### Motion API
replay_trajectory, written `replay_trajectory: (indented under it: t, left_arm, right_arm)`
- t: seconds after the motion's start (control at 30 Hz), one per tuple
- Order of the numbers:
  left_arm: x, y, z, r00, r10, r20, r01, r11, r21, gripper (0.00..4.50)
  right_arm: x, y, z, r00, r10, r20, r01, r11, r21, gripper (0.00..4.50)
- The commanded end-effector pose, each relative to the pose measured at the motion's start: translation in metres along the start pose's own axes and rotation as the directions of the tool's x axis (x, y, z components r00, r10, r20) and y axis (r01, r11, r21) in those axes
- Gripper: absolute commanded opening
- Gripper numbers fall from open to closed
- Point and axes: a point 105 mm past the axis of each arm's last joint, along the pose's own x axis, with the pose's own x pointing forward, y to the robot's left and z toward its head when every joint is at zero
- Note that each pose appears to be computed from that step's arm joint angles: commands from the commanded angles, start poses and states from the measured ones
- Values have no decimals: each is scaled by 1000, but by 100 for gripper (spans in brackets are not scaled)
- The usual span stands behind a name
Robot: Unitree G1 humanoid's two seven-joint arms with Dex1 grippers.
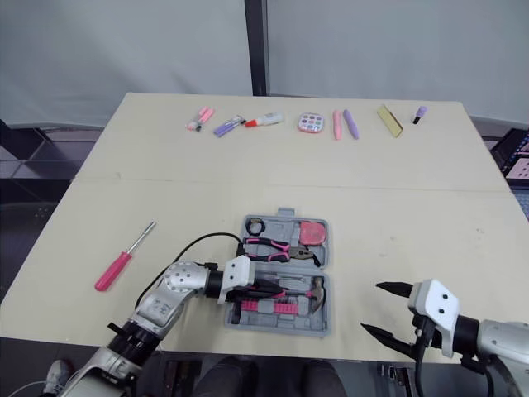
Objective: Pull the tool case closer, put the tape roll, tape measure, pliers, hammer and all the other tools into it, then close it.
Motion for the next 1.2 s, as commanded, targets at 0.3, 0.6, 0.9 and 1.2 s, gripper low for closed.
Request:
replay_trajectory:
  t: [0.3, 0.6, 0.9, 1.2]
  left_arm:
    - [5, -3, -7, 999, -9, -42, 10, 1000, 9, 3]
    - [5, -10, -18, 996, -26, -88, 25, 1000, -7, 3]
    - [5, -14, -31, 991, -35, -130, 30, 999, -42, 3]
    - [7, -19, -42, 985, -60, -165, 49, 997, -67, 3]
  right_arm:
    - [-5, 0, 9, 999, -35, 21, 35, 999, -19, 450]
    - [-7, 5, 10, 999, -37, 22, 37, 999, -7, 450]
    - [-8, 6, 12, 999, -38, 23, 38, 999, -1, 450]
    - [-10, 6, 11, 999, -46, 20, 46, 999, 1, 450]
